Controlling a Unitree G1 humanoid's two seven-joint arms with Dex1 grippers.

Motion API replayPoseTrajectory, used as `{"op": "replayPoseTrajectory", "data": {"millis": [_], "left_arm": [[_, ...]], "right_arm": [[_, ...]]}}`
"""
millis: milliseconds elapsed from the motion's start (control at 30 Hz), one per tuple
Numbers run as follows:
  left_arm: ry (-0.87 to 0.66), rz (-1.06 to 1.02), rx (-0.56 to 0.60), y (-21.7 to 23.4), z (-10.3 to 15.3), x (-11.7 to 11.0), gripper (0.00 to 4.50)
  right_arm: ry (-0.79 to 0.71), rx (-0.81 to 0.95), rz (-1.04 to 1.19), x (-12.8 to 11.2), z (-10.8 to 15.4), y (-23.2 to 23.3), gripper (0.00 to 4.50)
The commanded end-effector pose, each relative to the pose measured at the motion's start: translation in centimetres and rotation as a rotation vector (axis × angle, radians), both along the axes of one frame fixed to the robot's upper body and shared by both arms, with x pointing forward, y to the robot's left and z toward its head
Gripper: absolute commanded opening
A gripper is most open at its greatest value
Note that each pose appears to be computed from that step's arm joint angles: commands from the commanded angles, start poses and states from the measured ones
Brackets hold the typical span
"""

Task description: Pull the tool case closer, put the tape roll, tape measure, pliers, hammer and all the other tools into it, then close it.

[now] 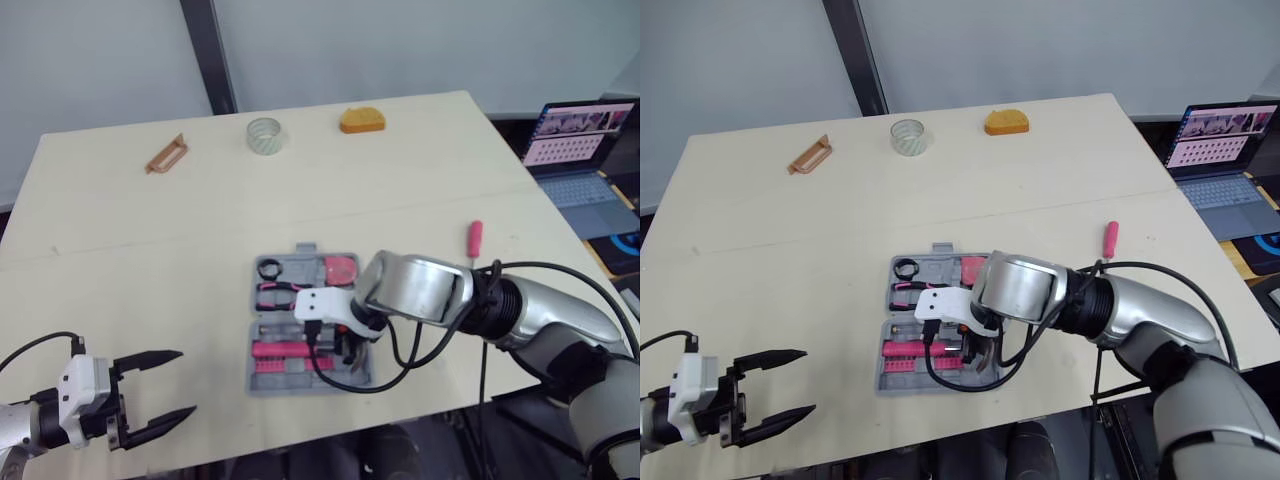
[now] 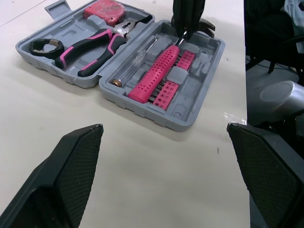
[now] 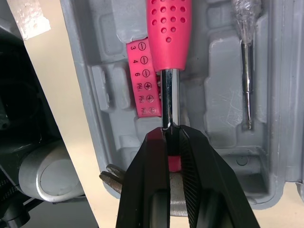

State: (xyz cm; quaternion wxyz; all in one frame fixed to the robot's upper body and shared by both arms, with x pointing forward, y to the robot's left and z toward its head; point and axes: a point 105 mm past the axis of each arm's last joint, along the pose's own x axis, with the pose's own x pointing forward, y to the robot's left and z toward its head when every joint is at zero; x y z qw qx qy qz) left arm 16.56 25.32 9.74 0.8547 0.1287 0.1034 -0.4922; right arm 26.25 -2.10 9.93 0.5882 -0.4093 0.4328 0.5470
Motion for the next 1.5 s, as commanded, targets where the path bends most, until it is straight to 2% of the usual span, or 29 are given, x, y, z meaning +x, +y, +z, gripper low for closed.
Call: {"op": "replayPoseTrajectory", "data": {"millis": [33,633,700,767,900,933,967,1167,1300,1400,1500], "left_arm": [[-0.02,-0.001,0.013,-0.1,0.3,-0.2,4.5],[-0.028,0.001,0.01,-0.4,0.5,0.1,4.5],[-0.029,0.0,0.008,-0.6,0.5,0.2,4.5],[-0.028,0.0,0.005,-0.8,0.5,0.2,4.5],[-0.026,0.0,0.002,-1.0,0.5,0.2,4.5],[-0.026,0.0,0.001,-1.1,0.5,0.2,4.5],[-0.026,-0.001,0.0,-1.1,0.5,0.2,4.5],[-0.023,-0.011,-0.004,-1.4,0.6,0.3,4.5],[-0.028,-0.012,-0.008,-1.7,0.8,0.4,4.5],[-0.028,-0.014,-0.012,-1.9,0.8,0.5,4.5],[-0.033,-0.016,-0.017,-2.1,0.9,0.9,4.5]], "right_arm": [[0.006,0.027,0.021,-0.2,0.4,0.5,0.06],[-0.016,0.037,0.027,0.5,0.2,0.5,0.06],[-0.018,0.037,0.029,0.5,0.2,0.5,0.99],[-0.021,0.036,0.031,0.6,0.2,0.4,1.75],[-0.028,0.04,0.035,0.7,0.5,0.3,3.78],[-0.031,0.045,0.037,0.6,0.7,0.3,4.4],[-0.035,0.055,0.039,0.6,1.2,0.3,4.46],[-0.045,0.174,0.049,-0.1,3.4,0.9,4.46],[-0.039,0.449,-0.002,-0.1,4.4,1.3,4.46],[-0.118,0.665,-0.036,0.4,5.0,1.3,3.61],[-0.178,0.791,-0.068,0.7,5.0,1.0,2.18]]}}
